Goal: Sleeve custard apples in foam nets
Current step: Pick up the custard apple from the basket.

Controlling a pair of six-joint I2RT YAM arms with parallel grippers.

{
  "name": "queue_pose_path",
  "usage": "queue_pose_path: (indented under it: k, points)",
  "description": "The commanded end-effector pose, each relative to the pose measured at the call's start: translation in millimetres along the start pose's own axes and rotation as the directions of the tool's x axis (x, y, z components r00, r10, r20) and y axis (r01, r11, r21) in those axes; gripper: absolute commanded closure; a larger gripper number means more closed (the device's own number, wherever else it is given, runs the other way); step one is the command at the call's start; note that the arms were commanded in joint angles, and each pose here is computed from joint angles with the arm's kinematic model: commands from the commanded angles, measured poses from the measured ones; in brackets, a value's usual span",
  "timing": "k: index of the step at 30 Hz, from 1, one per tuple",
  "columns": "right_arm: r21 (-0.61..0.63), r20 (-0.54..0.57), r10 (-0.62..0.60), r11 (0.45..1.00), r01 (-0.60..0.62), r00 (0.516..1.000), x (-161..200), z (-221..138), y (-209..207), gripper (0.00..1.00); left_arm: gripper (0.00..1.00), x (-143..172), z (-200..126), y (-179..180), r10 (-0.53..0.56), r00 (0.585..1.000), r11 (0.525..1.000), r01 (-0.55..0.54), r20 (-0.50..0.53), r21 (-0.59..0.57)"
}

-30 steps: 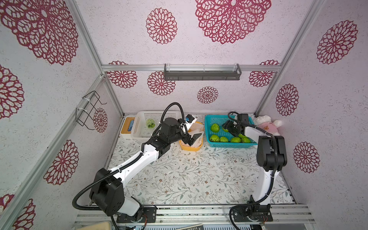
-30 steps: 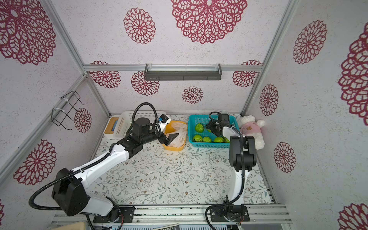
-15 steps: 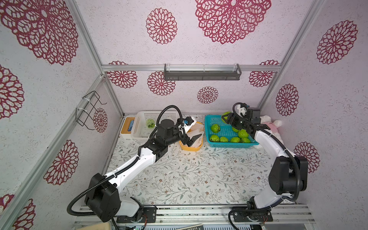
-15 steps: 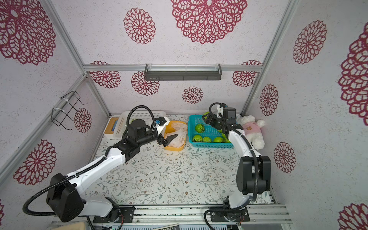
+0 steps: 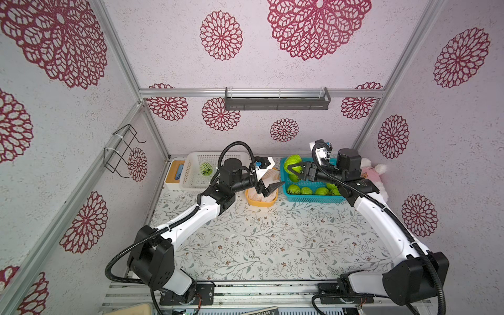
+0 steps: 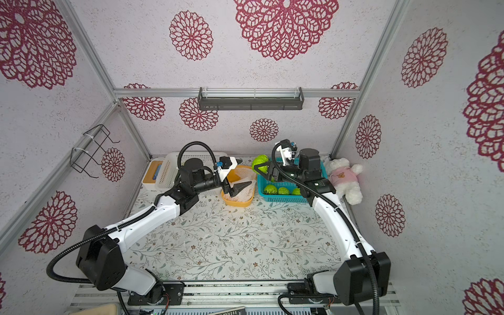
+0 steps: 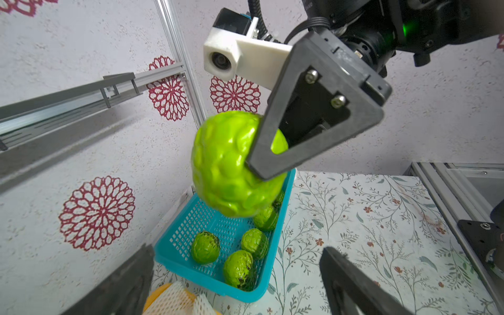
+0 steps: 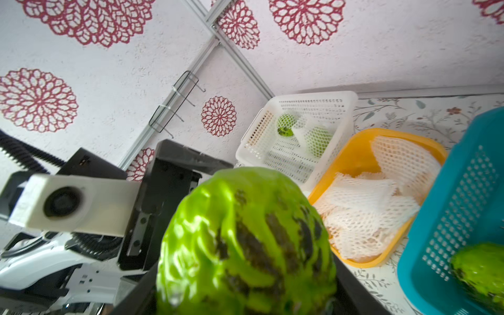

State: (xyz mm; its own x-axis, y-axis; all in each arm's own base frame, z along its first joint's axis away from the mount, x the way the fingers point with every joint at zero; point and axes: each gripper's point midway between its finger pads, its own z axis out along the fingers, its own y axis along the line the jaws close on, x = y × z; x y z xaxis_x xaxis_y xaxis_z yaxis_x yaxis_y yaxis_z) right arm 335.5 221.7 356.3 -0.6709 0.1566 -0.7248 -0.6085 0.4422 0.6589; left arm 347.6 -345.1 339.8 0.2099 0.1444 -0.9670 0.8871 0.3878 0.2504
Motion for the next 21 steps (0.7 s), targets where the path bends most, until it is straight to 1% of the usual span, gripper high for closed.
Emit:
queue_pose_path:
  k: [1, 5, 11, 15, 18, 21]
  points:
    - [-0.091, -0.013, -0.058, 0.994, 0.057, 0.998, 3.1, -5.0, 32.1, 0.48, 0.03, -24.3, 4.7, -0.4, 0.050, 0.995, 0.999, -0.049, 0.084, -0.014]
    - [-0.119, -0.019, -0.061, 0.991, 0.058, 0.998, 7.0, -2.4, 41.0, 0.48, 0.03, -30.5, 10.7, -4.7, 0.076, 0.992, 0.997, -0.074, 0.103, -0.022]
    - [-0.167, -0.033, -0.064, 0.984, 0.058, 0.997, 13.9, 1.9, 53.1, 0.48, 0.03, -36.8, 20.6, -8.0, 0.079, 0.987, 0.997, -0.078, 0.142, -0.010]
    - [-0.184, -0.024, -0.062, 0.981, 0.057, 0.998, 13.4, 1.2, 57.9, 0.48, 0.01, -40.0, 25.3, -14.7, 0.078, 0.985, 0.996, -0.083, 0.156, 0.022]
    - [-0.200, -0.014, -0.058, 0.978, 0.054, 0.998, 11.4, 0.1, 62.1, 0.48, 0.11, -36.1, 26.8, -18.2, 0.068, 0.987, 0.996, -0.075, 0.145, 0.044]
    - [-0.217, -0.007, -0.057, 0.975, 0.054, 0.998, 10.3, -0.6, 66.1, 0.48, 0.19, -35.1, 26.3, -21.0, 0.053, 0.989, 0.996, -0.062, 0.136, 0.060]
